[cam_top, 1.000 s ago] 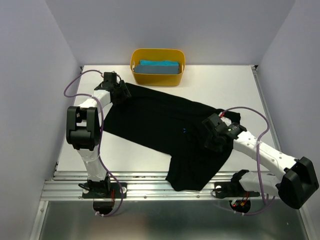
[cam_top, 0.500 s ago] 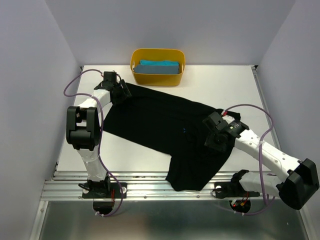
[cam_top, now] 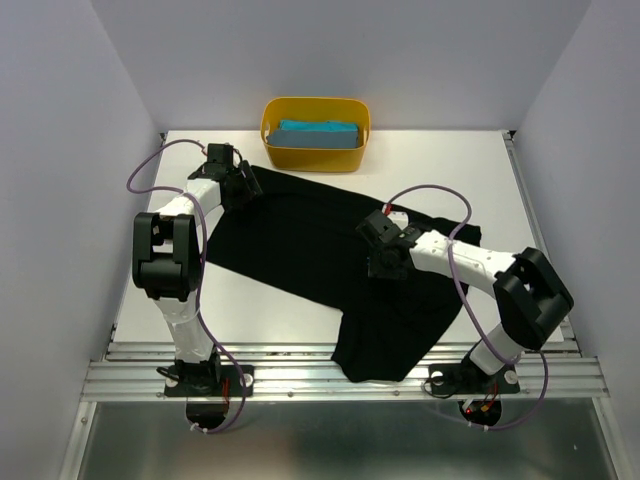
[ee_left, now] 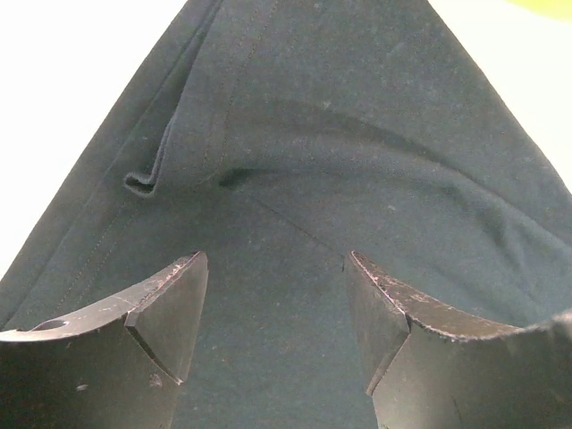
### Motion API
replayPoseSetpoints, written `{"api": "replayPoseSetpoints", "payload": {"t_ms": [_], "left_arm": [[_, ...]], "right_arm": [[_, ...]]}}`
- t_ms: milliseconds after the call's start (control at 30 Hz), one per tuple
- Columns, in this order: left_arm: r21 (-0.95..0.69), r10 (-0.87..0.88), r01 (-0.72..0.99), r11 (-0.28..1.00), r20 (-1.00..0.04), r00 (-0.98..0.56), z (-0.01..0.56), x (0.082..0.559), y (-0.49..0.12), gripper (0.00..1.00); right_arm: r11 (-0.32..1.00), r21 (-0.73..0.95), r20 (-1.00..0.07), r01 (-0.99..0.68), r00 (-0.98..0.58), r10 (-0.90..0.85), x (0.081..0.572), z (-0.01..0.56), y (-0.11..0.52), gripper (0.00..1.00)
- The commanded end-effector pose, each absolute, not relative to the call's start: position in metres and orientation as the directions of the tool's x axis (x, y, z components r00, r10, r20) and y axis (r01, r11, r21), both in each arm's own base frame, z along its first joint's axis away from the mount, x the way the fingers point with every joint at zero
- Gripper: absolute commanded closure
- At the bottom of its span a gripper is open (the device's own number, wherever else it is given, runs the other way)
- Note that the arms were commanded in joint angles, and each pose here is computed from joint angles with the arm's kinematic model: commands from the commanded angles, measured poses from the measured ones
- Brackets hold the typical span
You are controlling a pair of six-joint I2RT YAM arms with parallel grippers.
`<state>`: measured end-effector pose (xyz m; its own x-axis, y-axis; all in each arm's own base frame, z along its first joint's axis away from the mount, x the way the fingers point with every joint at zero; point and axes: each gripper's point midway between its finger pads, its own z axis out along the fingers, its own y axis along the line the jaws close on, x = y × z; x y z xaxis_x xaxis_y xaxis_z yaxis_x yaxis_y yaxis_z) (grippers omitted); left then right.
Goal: Roll the t-shirts
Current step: Fold the T-shirt at the center of the board.
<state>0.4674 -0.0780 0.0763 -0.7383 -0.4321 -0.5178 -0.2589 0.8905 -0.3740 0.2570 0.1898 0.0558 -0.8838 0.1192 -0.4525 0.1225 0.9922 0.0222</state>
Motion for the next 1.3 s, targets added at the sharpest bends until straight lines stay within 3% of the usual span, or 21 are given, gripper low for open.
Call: {"api": "replayPoseSetpoints", "payload": {"t_ms": [0,267,333,367,467,533,967,1033,1100,1167,1267], "left_arm": [[-0.382,-0.426,-0.233,0.894,-0.568,-0.704,0.104,0.473,-0.076,0.27],[-0.378,-0.425,-0.235,0.896,-0.569,-0.704,0.102,0.471,-0.075,0.27],[-0.378,-0.422,-0.231,0.897,-0.569,-0.705,0.103,0.471,-0.076,0.27],[-0.377,-0.422,-0.232,0.897,-0.568,-0.706,0.102,0.471,-0.076,0.27],[-0.375,-0.422,-0.234,0.897,-0.569,-0.706,0.102,0.47,-0.075,0.27],[-0.377,-0.422,-0.232,0.897,-0.566,-0.709,0.1,0.47,-0.076,0.27],[-0.381,-0.426,-0.235,0.894,-0.564,-0.708,0.099,0.472,-0.077,0.27],[-0.381,-0.428,-0.238,0.893,-0.562,-0.708,0.098,0.472,-0.076,0.27],[-0.383,-0.428,-0.236,0.893,-0.562,-0.707,0.099,0.472,-0.076,0.27],[-0.382,-0.427,-0.235,0.894,-0.561,-0.709,0.098,0.472,-0.077,0.27],[-0.38,-0.427,-0.237,0.894,-0.562,-0.708,0.099,0.472,-0.076,0.27]], "right_arm": [[0.995,0.068,-0.517,0.076,-0.85,0.101,0.282,0.063,0.21,0.52],[0.994,0.062,-0.506,0.095,-0.855,0.114,0.284,0.036,0.213,0.6],[0.993,0.06,-0.5,0.1,-0.858,0.117,0.284,0.032,0.213,0.73],[0.992,0.064,-0.501,0.109,-0.856,0.126,0.284,0.033,0.213,0.85],[0.991,0.086,-0.509,0.105,-0.85,0.134,0.284,0.04,0.215,0.97],[0.992,0.101,-0.513,0.079,-0.85,0.12,0.281,0.048,0.219,0.99],[0.981,0.195,-0.523,-0.026,-0.848,0.081,0.264,0.086,0.235,0.99],[0.988,0.154,-0.527,0.001,-0.846,0.083,0.263,0.08,0.225,0.9],[0.995,0.093,-0.542,0.034,-0.837,0.08,0.266,0.073,0.213,0.69],[0.998,0.023,-0.524,0.06,-0.849,0.063,0.265,0.058,0.203,0.62],[0.996,-0.046,-0.476,0.079,-0.878,0.048,0.261,0.037,0.196,0.58]]}}
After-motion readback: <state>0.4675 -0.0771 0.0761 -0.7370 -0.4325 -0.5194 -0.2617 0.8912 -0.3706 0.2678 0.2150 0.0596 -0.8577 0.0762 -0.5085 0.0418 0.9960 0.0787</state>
